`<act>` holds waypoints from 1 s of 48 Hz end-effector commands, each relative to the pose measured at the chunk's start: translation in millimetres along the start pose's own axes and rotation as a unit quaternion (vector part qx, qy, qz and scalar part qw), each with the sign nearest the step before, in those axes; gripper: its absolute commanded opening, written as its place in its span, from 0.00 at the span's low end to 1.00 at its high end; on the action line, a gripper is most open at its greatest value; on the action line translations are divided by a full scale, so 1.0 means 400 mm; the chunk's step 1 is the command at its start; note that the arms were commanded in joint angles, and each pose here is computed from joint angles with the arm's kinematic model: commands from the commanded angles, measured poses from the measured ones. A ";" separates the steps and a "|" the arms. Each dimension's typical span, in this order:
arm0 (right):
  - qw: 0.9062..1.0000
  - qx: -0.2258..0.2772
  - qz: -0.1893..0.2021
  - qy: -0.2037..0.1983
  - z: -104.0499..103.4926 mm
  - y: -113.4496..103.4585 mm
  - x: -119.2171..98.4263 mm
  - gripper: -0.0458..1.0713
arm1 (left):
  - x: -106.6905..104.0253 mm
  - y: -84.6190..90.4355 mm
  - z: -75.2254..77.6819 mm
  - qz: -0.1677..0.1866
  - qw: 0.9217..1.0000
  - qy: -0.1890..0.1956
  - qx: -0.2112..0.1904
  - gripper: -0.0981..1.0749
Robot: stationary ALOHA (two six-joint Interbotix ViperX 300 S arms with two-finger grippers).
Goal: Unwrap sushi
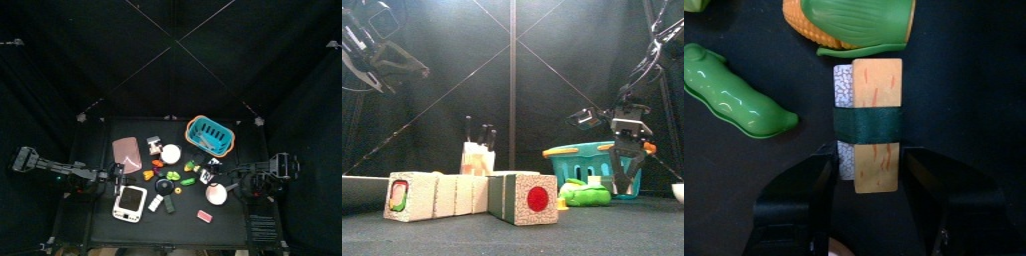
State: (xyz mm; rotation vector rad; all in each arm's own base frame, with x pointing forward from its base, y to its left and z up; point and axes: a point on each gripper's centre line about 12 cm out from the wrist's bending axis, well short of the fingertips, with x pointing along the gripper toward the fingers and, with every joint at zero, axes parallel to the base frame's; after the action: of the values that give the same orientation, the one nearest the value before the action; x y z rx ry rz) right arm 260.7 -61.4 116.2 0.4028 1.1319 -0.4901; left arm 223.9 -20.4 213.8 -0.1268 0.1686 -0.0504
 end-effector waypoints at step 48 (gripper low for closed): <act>0.978 -0.088 0.100 -0.162 0.160 0.185 -0.172 0.67 | 0.191 0.048 0.049 0.019 0.997 -0.027 0.073 0.90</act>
State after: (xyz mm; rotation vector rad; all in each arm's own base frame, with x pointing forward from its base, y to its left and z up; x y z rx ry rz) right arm 318.9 -28.0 194.0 0.2920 0.8628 -0.2975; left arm 288.9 -6.2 212.1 0.0186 0.1456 -0.0291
